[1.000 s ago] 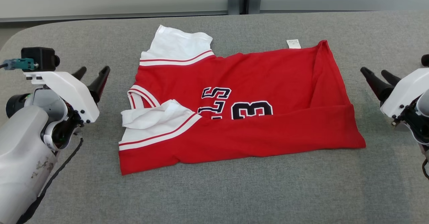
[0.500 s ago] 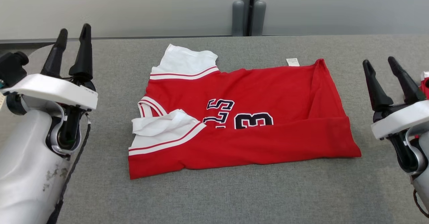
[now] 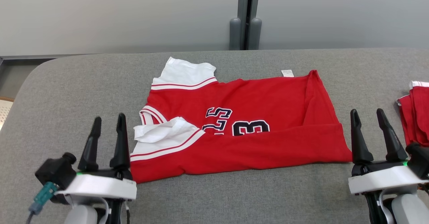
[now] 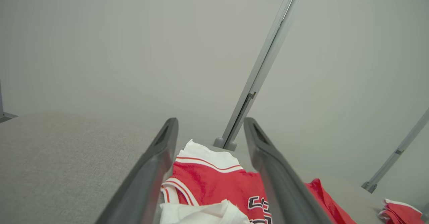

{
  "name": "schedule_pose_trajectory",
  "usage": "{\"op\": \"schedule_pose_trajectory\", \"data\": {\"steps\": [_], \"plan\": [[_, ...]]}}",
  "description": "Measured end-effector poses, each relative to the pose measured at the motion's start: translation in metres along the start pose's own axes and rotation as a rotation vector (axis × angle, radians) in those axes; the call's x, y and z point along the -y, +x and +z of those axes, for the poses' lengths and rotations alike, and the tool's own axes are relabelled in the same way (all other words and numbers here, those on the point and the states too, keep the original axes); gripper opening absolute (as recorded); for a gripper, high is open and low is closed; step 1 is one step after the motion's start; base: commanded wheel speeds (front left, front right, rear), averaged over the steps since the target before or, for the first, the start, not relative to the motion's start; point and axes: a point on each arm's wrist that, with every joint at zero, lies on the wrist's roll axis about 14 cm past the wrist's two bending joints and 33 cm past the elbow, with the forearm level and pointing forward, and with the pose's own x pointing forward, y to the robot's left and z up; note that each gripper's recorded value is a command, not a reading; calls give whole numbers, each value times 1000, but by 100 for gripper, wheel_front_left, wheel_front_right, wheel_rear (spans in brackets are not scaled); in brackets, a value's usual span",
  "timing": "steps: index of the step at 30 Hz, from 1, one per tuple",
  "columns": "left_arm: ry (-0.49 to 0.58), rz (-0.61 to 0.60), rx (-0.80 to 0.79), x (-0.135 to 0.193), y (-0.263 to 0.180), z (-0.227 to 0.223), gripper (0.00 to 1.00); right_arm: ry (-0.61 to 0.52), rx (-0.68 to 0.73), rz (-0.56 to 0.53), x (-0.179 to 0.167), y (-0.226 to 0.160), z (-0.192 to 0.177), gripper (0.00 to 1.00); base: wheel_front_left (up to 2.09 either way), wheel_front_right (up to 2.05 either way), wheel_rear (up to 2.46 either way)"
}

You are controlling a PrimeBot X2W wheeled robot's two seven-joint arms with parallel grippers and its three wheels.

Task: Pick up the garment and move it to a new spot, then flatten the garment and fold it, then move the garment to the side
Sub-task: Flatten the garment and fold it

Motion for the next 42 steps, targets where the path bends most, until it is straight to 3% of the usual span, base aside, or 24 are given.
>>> {"op": "schedule_pose_trajectory", "data": {"steps": [11,18,26,32,33,34,42], "plan": [[57,56,-230,-15,-36,-70,100,35,-28,-39,-1,-15,-13,100,0,0,0],[157,132,-445,-34,-55,-128,100,26,-39,-46,2,-17,-17,100,0,0,0],[216,216,-564,-55,-60,-153,100,31,-57,-68,9,-23,-22,100,0,0,0],[225,168,-617,-50,-59,-163,100,30,-86,-97,18,-29,-30,100,0,0,0],[225,158,-622,-49,-58,-164,47,31,-99,-108,21,-30,-34,100,0,0,0],[226,151,-625,-48,-58,-164,0,31,-118,-119,25,-32,-40,100,0,0,0],[203,127,-525,-43,-36,-142,0,79,-263,-185,39,-29,-84,100,0,0,0]]}}
